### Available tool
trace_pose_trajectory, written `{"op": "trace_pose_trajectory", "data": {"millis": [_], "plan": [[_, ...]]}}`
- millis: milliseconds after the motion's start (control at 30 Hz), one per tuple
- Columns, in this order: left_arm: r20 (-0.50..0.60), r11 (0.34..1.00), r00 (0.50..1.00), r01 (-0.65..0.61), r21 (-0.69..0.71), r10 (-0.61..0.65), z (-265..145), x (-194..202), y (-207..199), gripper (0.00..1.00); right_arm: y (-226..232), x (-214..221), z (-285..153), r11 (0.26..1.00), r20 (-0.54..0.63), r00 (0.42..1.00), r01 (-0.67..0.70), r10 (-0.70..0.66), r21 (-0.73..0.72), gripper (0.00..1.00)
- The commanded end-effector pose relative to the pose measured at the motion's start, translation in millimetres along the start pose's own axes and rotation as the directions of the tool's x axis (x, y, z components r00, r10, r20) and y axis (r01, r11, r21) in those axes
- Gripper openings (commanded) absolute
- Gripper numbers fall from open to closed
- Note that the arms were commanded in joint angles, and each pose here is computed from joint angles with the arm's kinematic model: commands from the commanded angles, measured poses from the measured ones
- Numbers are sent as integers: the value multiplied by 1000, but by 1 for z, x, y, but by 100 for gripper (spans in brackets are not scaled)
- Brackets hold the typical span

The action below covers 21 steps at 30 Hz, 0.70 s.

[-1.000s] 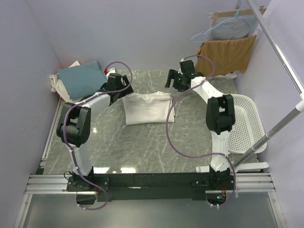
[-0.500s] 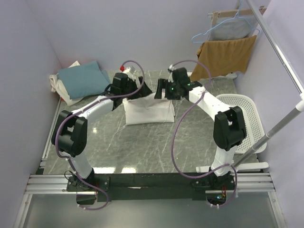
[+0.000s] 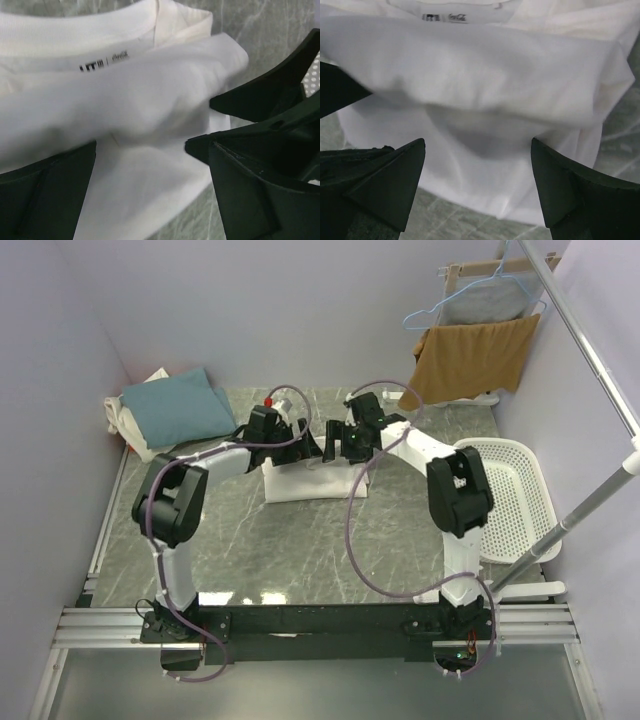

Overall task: Fold and stack the t-shirts
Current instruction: Fold the long partially folded tshirt into a neat square

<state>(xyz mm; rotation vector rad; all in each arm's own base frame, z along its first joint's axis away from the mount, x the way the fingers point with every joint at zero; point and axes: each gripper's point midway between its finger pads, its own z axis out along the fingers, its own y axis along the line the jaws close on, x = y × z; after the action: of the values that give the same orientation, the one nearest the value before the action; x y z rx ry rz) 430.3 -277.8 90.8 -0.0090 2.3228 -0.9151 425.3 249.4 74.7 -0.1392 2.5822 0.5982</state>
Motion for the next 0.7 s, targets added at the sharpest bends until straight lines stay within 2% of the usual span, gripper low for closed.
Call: {"op": "trace_pose_trajectory", "data": {"millis": [0,133,167,367,433,467,667], "plan": [[54,998,997,-54,34,52,20,-28,-9,98,-5,-34,16,1000,53,998,26,-26,12,92],[104,998,992,-70,2,70,30,-52,1,98,-9,-74,24,999,107,993,42,-45,31,92],[114,998,991,-69,-4,69,30,-57,3,98,-15,-69,32,998,73,996,42,-46,50,92],[161,999,986,-29,-45,36,22,-81,33,99,-23,-92,42,993,110,992,57,-69,106,94],[142,998,990,-18,-62,26,28,-77,45,99,-24,-106,43,991,133,988,56,-73,122,94],[136,997,991,-13,-71,23,30,-76,50,99,-33,-94,55,988,81,995,50,-62,147,94],[96,991,995,20,-134,-7,41,-54,85,98,-54,-92,69,982,66,997,19,-32,190,95]]}}
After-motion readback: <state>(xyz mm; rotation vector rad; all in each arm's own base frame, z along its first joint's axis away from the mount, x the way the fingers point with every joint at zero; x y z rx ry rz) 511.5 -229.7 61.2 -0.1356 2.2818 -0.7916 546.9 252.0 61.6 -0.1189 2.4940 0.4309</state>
